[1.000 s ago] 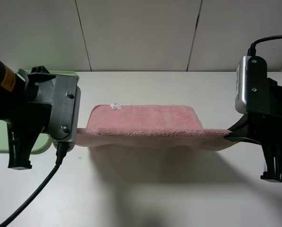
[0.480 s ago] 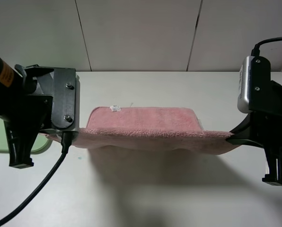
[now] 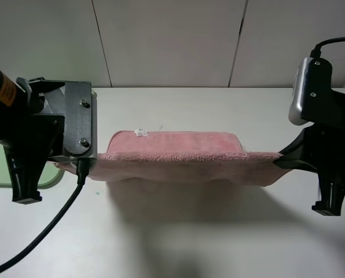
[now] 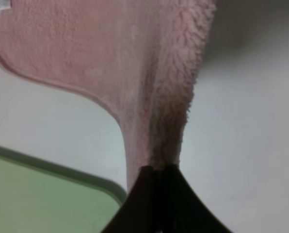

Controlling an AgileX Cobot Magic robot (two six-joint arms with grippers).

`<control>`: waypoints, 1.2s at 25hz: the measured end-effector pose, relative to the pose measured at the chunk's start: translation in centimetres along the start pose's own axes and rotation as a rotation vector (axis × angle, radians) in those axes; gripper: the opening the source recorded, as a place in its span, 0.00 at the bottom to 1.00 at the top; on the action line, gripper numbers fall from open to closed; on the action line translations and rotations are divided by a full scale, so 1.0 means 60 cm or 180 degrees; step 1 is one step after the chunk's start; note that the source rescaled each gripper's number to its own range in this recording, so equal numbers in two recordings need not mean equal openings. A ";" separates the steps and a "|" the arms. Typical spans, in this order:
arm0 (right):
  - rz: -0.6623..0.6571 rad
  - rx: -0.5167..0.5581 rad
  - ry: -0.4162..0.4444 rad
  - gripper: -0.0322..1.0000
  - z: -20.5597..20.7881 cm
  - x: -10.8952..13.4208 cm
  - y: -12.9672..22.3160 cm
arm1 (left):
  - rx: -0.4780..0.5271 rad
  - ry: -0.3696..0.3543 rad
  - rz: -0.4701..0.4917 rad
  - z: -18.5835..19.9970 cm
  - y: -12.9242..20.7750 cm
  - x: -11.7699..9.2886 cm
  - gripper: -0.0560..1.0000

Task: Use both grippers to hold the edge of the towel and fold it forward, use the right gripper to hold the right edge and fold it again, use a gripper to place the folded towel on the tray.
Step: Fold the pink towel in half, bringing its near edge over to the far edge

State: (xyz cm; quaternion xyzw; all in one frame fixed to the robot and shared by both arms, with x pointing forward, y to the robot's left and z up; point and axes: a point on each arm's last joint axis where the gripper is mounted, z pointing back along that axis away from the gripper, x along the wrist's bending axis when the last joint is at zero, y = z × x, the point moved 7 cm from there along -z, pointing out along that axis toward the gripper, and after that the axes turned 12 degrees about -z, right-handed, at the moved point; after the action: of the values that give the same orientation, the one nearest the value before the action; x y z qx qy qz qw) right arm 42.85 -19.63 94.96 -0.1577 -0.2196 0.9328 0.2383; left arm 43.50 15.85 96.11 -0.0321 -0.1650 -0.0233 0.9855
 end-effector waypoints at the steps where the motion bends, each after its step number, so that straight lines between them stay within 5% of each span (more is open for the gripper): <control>1: -0.0028 0.0027 -0.0019 0.03 -0.004 -0.003 -0.003 | 0.0012 -0.0012 -0.0001 0.000 0.001 0.001 0.05; 11: -0.0081 0.0228 -0.0142 0.03 -0.043 -0.037 -0.032 | 0.0101 -0.0190 0.0044 0.012 0.004 0.025 0.05; 23: 0.0006 0.0276 -0.0086 0.03 -0.056 -0.052 -0.038 | 0.0530 0.0080 0.0161 -0.045 -0.015 0.078 0.05; 30: 0.0051 0.0174 0.0004 0.03 -0.057 -0.060 -0.046 | 0.0502 0.0052 0.0371 -0.056 0.001 0.103 0.05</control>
State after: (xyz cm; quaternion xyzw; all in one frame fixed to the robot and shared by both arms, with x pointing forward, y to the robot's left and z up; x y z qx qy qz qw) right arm 48.29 -18.13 94.06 -0.1534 -0.1926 0.9402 0.2353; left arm 50.41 15.45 94.95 0.0362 -0.1561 0.0469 0.9860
